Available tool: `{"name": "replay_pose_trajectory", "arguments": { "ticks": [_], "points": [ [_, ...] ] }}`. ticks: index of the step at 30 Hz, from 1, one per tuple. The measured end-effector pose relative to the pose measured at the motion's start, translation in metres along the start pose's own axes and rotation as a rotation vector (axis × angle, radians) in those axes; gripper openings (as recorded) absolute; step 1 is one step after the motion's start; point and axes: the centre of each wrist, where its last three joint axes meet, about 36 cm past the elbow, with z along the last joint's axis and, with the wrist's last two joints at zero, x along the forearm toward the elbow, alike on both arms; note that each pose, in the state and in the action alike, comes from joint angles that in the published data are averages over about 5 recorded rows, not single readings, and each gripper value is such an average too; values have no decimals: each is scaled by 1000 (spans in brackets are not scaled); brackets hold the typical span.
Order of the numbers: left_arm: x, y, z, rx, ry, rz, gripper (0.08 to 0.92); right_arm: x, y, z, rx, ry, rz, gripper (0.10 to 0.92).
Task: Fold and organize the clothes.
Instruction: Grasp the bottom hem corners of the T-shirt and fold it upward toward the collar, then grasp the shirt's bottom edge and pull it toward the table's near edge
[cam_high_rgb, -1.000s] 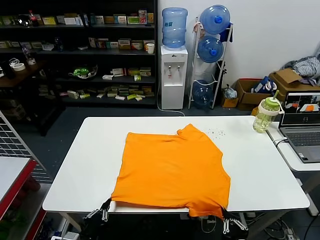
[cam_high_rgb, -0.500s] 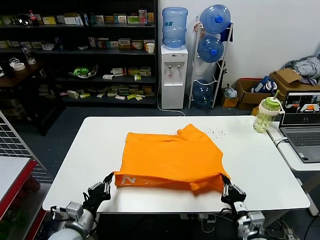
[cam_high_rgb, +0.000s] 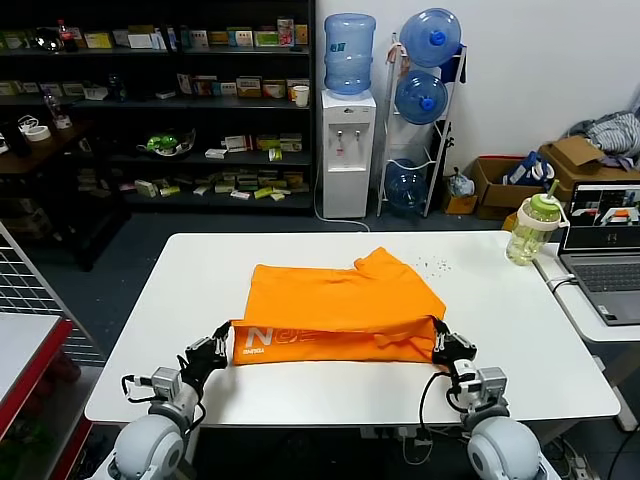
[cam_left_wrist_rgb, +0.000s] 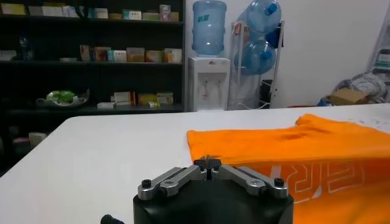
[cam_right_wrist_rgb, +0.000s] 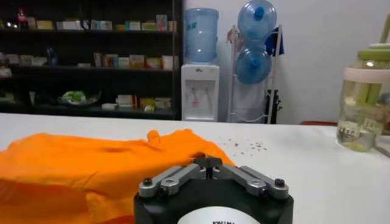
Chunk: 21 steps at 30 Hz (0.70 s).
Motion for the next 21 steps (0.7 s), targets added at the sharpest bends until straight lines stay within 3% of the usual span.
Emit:
{"name": "replay_pose_trajectory", "arguments": {
  "ticks": [10, 18, 21],
  "points": [
    [-13, 5, -1, -7, 6, -31, 387, -14, -7, -2, 39, -2, -18, 578],
    [19, -4, 3, 11, 38, -31, 612, 21, -21, 11, 89, 42, -46, 793],
    [33, -13, 12, 30, 63, -23, 699, 33, -25, 18, 90, 66, -57, 818]
  ]
}}
